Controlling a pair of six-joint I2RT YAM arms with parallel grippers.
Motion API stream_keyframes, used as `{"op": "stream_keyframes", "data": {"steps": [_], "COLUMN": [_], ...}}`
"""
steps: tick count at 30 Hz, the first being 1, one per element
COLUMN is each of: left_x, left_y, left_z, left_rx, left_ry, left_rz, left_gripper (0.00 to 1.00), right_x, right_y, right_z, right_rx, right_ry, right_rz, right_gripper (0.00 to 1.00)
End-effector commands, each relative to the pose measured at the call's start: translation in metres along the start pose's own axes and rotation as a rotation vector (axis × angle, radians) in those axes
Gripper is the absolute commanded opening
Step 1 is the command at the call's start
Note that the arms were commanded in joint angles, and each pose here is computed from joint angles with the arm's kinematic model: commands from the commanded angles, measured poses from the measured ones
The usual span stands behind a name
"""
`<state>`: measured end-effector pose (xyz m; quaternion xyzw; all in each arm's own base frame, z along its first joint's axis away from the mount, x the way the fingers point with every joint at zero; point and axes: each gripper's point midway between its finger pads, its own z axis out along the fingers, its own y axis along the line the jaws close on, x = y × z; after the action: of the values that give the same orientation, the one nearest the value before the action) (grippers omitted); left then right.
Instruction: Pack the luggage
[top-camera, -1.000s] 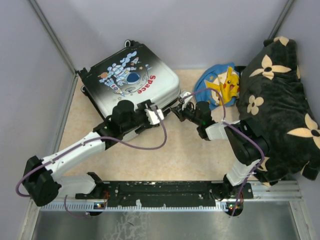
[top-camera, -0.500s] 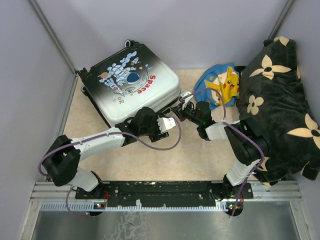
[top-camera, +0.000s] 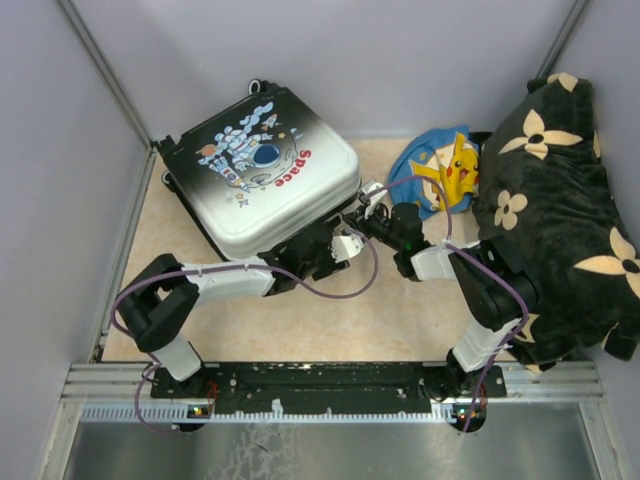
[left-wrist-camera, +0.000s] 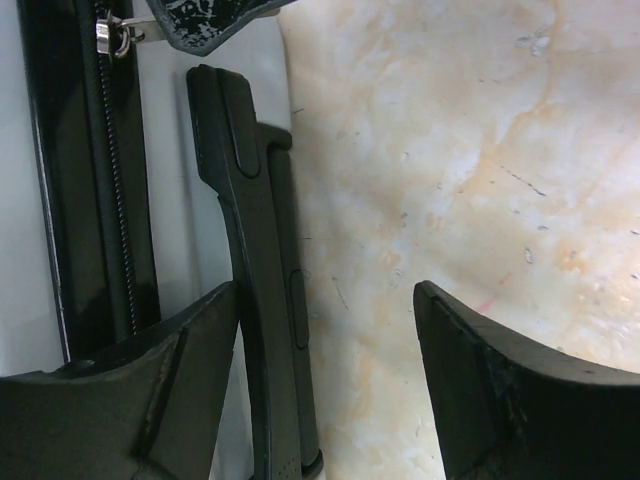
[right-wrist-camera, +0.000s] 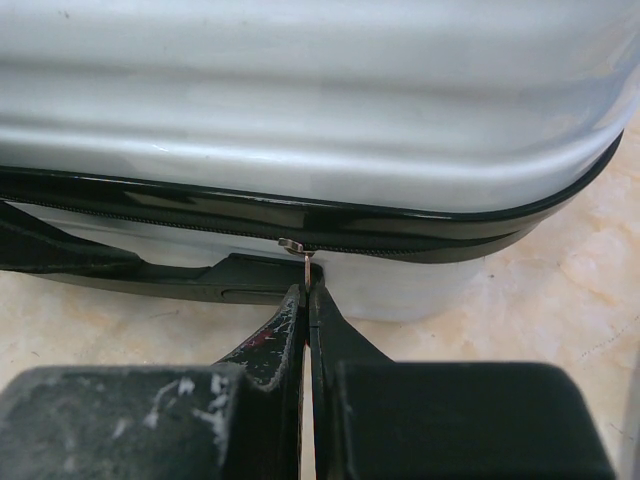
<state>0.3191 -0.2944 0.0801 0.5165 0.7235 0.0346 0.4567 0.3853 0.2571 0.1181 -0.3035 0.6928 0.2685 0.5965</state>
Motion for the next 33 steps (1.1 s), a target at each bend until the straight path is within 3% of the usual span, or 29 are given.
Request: {"op": "stream_keyframes", "data": {"steps": [1, 6, 10, 20, 33], "left_x": [0.058, 0.077, 0.097, 0.142, 0.171], "left_y": [0.009, -0.006, 0.003, -0.009, -0.014], "left_z": [0.017, 0.014, 0.008, -0.021, -0.058], "left_rx": [-0.078, 0.041, 0.090, 0.207, 0.327], "left_ry": [0.186, 0.241, 0.284, 0.334, 0.306], "left_rz": [0.020, 0.013, -0.028, 0.113, 0.281], "left_gripper": [0.74, 0.43, 0.29, 0.00, 0.00], "right_x": [-0.021, -0.022, -0.023, -0.024, -0.035], "right_y": [-0.007, -0.010, -0.023, -0.069, -0.106], "right_z": [0.002, 0.004, 0.002, -0.008, -0.018], "right_rx": [0.041, 0.050, 0.096, 0.201, 0.217], "right_ry": [-0.065, -0.067, -0.060, -0.054, -0.059], "right_rz": [-0.027, -0.030, -0.022, -0.045, -0.148], "right_gripper": [0.00, 0.00, 0.00, 0.00, 0.00]}}
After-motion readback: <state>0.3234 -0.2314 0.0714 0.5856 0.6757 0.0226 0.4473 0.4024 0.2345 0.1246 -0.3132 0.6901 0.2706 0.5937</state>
